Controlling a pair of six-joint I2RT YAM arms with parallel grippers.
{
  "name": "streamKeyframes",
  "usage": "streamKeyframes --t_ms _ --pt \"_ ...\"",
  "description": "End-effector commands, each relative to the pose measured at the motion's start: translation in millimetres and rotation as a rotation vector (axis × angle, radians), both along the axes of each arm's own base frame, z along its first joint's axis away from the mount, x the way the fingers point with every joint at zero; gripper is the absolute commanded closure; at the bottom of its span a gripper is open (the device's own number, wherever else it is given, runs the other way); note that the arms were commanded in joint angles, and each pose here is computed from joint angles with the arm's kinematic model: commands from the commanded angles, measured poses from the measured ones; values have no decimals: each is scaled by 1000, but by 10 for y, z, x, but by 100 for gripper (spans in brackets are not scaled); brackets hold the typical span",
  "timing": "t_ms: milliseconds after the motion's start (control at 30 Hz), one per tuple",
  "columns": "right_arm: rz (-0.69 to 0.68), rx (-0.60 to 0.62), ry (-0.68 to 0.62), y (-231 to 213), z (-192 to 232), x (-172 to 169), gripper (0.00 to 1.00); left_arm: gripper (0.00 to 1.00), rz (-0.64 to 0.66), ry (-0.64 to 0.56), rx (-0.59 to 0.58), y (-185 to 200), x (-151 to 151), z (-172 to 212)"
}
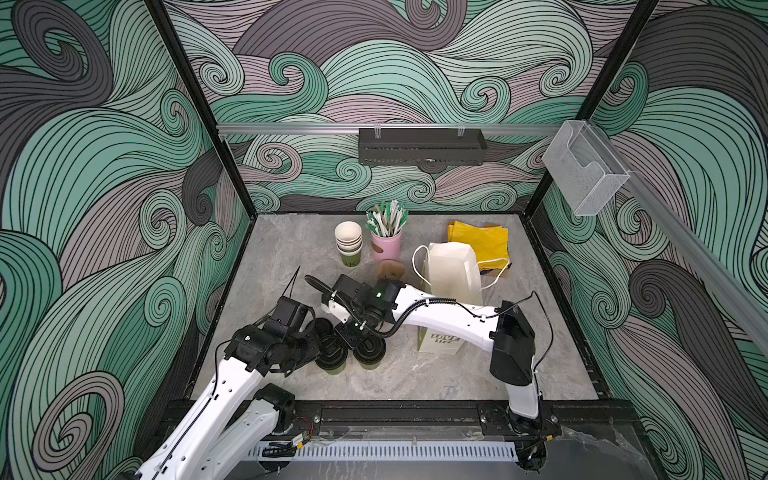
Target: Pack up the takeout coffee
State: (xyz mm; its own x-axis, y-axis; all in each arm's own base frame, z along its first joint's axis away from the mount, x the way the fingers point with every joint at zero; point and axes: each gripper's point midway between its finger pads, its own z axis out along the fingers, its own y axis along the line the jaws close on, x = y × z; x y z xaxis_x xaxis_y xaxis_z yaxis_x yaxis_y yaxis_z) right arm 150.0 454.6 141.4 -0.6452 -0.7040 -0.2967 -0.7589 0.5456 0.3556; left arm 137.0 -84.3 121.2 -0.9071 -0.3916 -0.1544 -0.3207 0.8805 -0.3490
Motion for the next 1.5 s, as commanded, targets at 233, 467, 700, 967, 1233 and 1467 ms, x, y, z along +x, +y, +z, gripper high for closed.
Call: streamKeyframes --t_ms 233,467,700,967,1233,1467 --pt "2 -60 41 -74 -230 -55 77 73 -7 63 37 62 -101 -74" --pt "2 -78 45 -107 -268 -65 78 73 -9 66 41 66 -104 -74" --pt "7 -101 55 -159 -341 -91 78 73 -8 68 47 74 -105 -74" --pt "9 -107 60 -165 -376 -99 80 73 -9 71 48 77 -108 -74" --pt "11 -54 46 -76 -185 -73 72 72 -12 64 32 42 -81 -68" --pt "19 2 38 5 -21 -71 62 72 -15 55 23 23 -62 -19"
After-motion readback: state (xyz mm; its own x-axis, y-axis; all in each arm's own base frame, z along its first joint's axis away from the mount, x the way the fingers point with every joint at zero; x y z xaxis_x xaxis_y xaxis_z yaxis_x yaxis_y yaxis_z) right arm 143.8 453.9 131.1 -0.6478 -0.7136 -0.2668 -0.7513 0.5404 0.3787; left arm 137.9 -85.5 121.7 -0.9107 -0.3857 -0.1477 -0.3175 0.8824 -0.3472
